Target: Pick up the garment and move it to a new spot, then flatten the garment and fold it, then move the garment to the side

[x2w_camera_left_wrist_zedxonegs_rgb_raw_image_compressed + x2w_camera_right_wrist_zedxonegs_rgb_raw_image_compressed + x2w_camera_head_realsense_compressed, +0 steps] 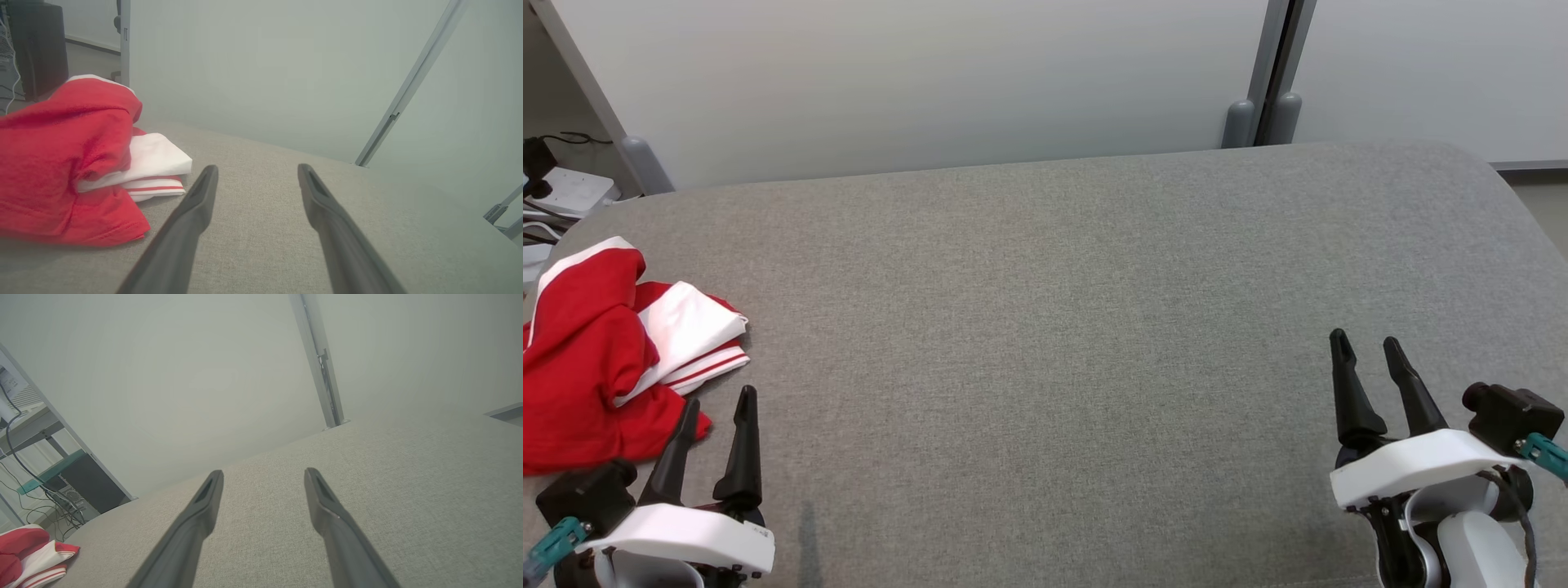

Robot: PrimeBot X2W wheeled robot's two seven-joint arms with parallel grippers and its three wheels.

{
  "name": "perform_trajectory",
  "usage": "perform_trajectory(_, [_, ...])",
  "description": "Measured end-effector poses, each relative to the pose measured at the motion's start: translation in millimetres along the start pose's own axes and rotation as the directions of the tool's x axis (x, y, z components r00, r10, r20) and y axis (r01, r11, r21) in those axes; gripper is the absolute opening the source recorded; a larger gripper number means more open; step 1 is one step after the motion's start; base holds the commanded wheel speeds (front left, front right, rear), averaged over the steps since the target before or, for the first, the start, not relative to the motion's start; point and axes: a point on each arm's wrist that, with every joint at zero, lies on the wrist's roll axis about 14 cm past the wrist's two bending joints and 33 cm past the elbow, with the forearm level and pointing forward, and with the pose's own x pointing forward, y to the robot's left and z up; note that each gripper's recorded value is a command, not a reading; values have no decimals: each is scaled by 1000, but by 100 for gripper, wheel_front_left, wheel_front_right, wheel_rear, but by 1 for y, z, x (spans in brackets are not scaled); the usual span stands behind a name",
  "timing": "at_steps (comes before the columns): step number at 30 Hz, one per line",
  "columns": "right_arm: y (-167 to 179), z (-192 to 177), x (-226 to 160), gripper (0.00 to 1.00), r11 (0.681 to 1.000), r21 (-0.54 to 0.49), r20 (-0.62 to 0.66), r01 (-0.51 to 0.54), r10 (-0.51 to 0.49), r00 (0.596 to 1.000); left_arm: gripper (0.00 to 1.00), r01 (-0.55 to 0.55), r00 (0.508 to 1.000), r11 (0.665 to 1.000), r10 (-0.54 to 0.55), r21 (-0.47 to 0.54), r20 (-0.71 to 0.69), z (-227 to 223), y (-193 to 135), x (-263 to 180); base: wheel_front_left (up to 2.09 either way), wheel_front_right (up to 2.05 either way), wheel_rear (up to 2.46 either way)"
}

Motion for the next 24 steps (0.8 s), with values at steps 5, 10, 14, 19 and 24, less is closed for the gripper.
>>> perform_trajectory(5, [5, 6, 3, 100, 998, -62, 22, -21, 23, 999, 100, 5, 1000, 998, -5, 70, 7, 2, 2, 0, 0, 0, 0])
perform_trajectory(10, [9, 11, 5, 100, 991, -125, 33, -38, 43, 999, 100, 9, 1000, 992, -10, 125, 8, 2, 2, 1, 0, 0, 0])
perform_trajectory(14, [12, 12, 6, 100, 983, -174, 38, -52, 59, 998, 100, 6, 1000, 986, -8, 168, 11, 3, 5, 4, 0, 0, 0])
perform_trajectory(19, [17, 12, 8, 100, 968, -241, 36, -70, 81, 996, 100, 6, 1000, 972, -8, 235, 9, 3, 9, 4, 0, 0, 0])
perform_trajectory(24, [22, 17, 11, 100, 949, -303, 51, -88, 108, 993, 100, 13, 999, 959, -24, 284, 36, 11, 7, 8, 0, 0, 0])
